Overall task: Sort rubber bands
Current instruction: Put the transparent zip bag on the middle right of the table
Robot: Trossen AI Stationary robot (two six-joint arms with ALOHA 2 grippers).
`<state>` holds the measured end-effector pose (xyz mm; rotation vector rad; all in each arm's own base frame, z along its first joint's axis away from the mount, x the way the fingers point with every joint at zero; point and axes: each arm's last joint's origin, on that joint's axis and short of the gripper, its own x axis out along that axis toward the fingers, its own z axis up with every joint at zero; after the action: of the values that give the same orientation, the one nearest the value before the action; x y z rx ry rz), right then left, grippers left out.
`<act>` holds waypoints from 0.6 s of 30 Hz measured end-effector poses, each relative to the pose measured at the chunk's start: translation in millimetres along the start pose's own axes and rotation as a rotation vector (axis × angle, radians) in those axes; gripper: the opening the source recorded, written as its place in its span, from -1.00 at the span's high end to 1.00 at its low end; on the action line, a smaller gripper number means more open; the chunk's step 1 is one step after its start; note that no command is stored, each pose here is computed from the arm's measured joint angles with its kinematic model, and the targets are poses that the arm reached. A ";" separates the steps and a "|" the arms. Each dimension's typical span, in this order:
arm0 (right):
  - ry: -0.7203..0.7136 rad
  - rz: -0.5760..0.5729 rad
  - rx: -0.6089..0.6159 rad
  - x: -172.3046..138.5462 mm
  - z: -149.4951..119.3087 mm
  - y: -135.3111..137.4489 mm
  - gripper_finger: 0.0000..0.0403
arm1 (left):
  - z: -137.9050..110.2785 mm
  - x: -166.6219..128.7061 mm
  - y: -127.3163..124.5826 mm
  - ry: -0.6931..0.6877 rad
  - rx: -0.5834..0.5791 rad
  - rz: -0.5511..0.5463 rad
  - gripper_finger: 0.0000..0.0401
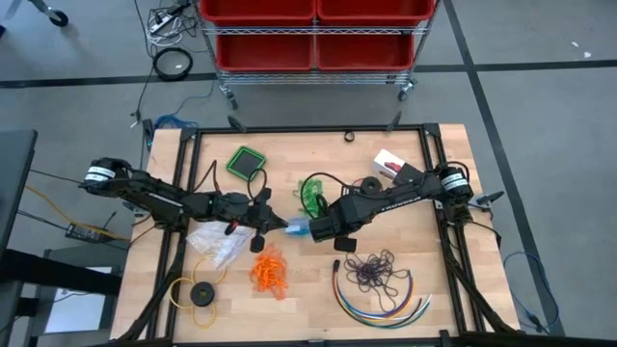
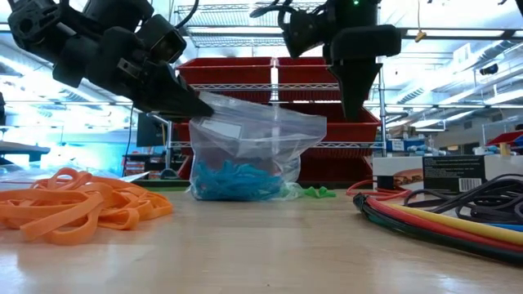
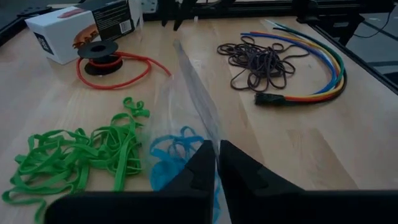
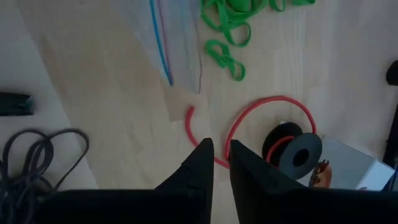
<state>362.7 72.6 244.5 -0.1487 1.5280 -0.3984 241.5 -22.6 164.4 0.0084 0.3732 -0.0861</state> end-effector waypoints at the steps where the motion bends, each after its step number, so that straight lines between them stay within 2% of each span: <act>1: -0.003 0.000 0.001 -0.2 -0.1 0.7 0.80 | 0.2 0.0 -0.2 -0.002 -0.001 -0.007 0.81; 6: -0.037 0.006 0.009 -1.9 1.0 5.9 0.79 | 1.7 0.0 -1.7 -0.016 -0.002 -0.059 0.67; 12: -0.049 0.009 0.017 -4.7 -1.5 13.1 0.79 | 1.1 0.1 -1.8 -0.007 0.007 -0.062 0.58; 15: -0.056 0.011 0.013 -7.2 -4.5 19.9 0.80 | -1.3 0.1 -1.8 0.017 0.036 -0.063 0.68; 18: -0.065 0.014 0.004 -10.6 -8.7 28.6 0.80 | -2.1 0.1 -1.8 0.024 0.060 -0.063 0.92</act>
<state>358.7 104.1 244.3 -0.1460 1.4637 -0.3823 240.7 -24.3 162.4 0.0569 0.3953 -0.1599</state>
